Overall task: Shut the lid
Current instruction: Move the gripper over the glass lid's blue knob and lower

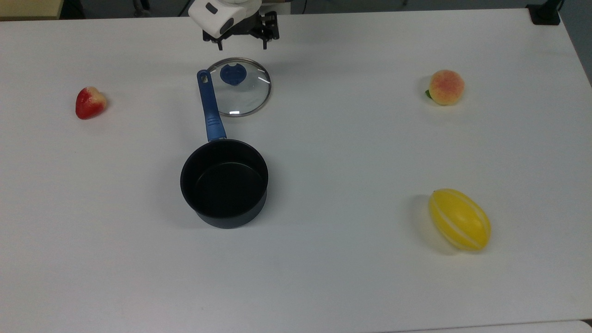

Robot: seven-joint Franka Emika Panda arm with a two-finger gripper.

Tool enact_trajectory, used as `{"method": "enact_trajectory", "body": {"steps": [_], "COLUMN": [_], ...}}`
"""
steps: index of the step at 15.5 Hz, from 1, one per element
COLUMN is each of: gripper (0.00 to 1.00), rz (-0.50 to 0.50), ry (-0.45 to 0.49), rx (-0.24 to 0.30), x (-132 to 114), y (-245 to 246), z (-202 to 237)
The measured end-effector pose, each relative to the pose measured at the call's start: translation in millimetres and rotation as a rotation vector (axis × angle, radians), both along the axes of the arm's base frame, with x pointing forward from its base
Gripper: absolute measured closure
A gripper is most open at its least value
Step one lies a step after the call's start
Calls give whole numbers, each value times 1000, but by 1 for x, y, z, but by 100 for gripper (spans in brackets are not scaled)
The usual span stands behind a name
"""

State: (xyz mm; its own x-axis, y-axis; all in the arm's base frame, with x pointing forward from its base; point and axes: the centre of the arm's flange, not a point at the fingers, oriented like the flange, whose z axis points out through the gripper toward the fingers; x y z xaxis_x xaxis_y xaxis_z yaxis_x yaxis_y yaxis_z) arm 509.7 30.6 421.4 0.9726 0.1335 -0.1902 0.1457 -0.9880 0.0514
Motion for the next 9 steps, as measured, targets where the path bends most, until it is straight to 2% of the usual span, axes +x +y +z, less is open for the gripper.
{"method": "enact_trajectory", "body": {"steps": [3,9], "gripper": [0,0], "rz": [-8,4], "ry": [-58,-131], "rx": [-4,-55], "x": [-8,-20], "y": [-1,-5], "z": [-8,-36]}}
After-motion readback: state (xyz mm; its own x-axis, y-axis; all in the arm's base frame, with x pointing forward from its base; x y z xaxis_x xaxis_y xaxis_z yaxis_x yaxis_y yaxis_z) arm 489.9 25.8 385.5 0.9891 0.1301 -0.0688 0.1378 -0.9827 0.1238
